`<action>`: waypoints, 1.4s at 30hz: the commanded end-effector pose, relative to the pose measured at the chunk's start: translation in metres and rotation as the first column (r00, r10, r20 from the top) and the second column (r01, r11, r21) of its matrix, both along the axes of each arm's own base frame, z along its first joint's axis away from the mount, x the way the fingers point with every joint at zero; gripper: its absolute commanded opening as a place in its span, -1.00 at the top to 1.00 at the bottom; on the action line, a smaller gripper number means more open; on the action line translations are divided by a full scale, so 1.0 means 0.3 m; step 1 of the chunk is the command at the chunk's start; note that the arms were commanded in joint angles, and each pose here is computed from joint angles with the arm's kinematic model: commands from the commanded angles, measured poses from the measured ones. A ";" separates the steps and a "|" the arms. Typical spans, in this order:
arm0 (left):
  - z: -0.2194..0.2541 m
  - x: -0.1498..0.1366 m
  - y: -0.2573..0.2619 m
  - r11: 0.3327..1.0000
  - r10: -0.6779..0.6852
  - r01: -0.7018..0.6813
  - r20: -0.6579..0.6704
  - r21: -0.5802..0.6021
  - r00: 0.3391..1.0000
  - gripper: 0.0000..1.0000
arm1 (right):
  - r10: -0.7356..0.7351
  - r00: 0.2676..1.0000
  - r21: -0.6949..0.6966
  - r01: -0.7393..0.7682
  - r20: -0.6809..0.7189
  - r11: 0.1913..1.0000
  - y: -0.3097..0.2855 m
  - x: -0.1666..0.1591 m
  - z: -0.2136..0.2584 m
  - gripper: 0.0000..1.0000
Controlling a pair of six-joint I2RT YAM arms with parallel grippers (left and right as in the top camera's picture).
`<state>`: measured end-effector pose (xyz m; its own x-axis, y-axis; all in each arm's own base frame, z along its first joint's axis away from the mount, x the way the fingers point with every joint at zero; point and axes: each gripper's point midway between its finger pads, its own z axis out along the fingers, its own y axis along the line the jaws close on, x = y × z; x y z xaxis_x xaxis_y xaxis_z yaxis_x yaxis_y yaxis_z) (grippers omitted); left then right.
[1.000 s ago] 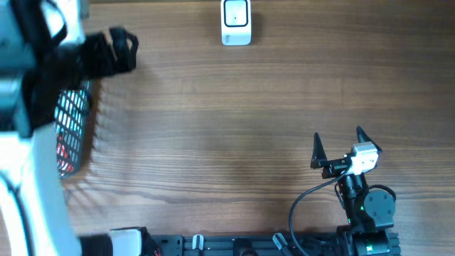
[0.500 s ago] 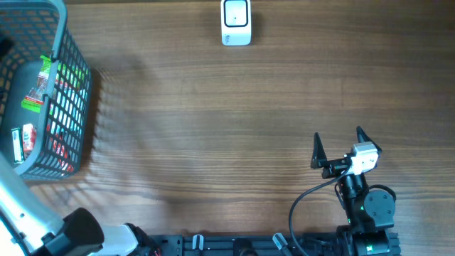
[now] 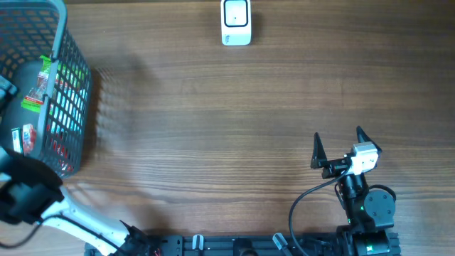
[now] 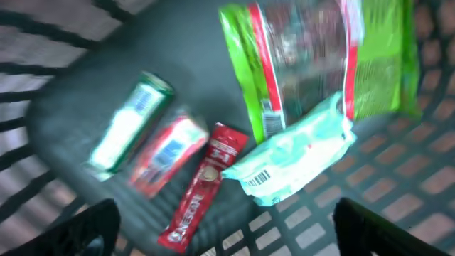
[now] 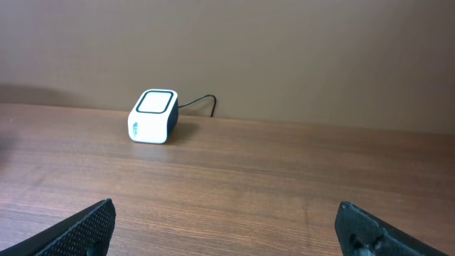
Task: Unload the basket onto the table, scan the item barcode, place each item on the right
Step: 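Reach the left gripper into the basket and grasp the pale green packet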
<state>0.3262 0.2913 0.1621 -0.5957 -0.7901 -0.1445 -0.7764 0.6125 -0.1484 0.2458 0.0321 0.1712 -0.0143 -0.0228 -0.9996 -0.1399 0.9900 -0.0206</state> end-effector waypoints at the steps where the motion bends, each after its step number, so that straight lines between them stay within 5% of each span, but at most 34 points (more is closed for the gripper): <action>1: -0.106 0.072 -0.077 0.968 -0.188 0.198 0.081 -0.152 0.979 -0.75 | -0.011 1.000 -0.001 0.011 0.004 1.000 -0.008 0.001 0.002 -0.99; 26: -0.455 0.101 -0.222 0.910 -0.288 0.290 0.051 -0.297 0.956 -0.50 | -0.011 1.000 -0.002 0.011 0.004 1.000 -0.008 0.001 0.002 -0.99; 32: -0.479 0.097 -0.236 0.905 -0.285 0.290 0.060 -0.311 0.956 0.36 | -0.011 1.000 -0.002 0.011 0.004 1.000 -0.008 0.001 0.002 -0.99; 42: -0.272 0.145 -0.175 0.931 -0.218 0.249 0.142 -0.265 0.966 0.53 | -0.011 1.000 -0.002 0.011 0.004 1.000 -0.008 0.001 0.002 -1.00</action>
<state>0.3603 0.2207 0.0468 -0.7961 -0.6027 0.0553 -0.5673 0.7113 -0.4149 0.2458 0.0321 0.1712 -0.0143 -0.0228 -0.9996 -0.1399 0.9900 -0.0206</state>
